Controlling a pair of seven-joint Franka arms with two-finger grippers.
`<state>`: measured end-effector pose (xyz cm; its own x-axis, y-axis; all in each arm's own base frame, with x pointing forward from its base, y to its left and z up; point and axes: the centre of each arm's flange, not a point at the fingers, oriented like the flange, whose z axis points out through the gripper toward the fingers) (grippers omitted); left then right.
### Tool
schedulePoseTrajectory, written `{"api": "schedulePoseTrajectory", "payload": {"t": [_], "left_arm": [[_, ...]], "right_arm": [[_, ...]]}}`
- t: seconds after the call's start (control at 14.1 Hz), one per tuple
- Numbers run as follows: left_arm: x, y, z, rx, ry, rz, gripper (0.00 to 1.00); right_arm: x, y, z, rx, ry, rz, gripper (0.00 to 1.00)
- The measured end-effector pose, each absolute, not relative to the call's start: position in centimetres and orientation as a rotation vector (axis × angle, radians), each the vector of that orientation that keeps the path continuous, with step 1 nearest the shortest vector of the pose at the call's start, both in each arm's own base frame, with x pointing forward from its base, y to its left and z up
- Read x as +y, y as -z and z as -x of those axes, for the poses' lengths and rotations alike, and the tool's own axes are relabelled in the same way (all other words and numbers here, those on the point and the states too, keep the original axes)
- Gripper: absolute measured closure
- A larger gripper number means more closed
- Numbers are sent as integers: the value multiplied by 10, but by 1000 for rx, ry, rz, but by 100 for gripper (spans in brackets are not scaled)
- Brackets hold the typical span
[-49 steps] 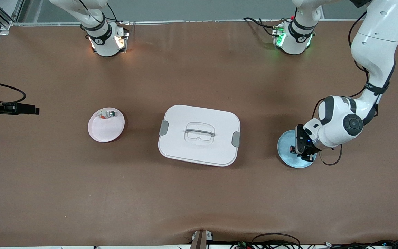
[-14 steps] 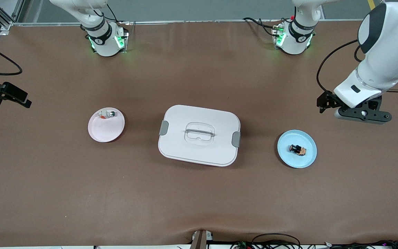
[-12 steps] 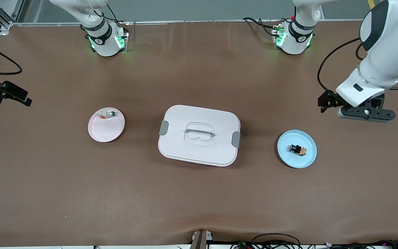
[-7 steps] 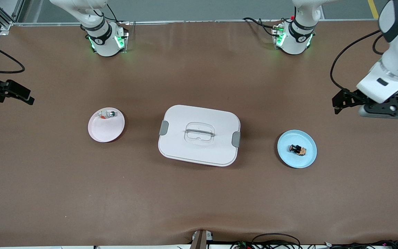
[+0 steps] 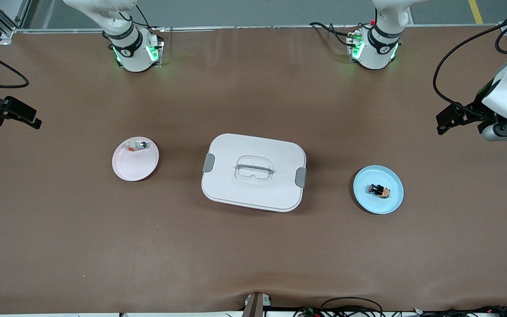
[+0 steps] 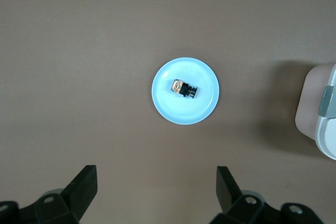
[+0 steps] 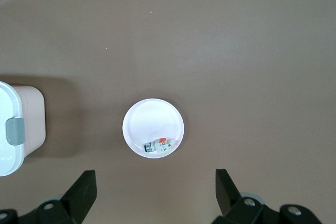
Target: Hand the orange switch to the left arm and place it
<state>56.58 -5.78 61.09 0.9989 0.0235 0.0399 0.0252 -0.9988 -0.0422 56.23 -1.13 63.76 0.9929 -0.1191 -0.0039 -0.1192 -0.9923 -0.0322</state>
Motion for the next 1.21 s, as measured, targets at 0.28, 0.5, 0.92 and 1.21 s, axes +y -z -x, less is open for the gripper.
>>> {"api": "schedulePoseTrajectory", "payload": {"t": [0.28, 0.5, 0.92, 1.21], "left_arm": [[-55, -625, -562, -70, 46, 3097, 0], [-52, -634, -560, -79, 46, 3096, 0], [-37, -643, -551, -127, -5, 3086, 0], [-37, -654, -536, -130, -40, 3085, 0]], "right_arm": [[-11, -636, -560, 187, -39, 3104, 0], [-11, -635, -559, 191, -49, 3104, 0], [-8, -637, -558, 320, -53, 3071, 0], [-9, -642, -558, 325, -39, 3069, 0]]}}
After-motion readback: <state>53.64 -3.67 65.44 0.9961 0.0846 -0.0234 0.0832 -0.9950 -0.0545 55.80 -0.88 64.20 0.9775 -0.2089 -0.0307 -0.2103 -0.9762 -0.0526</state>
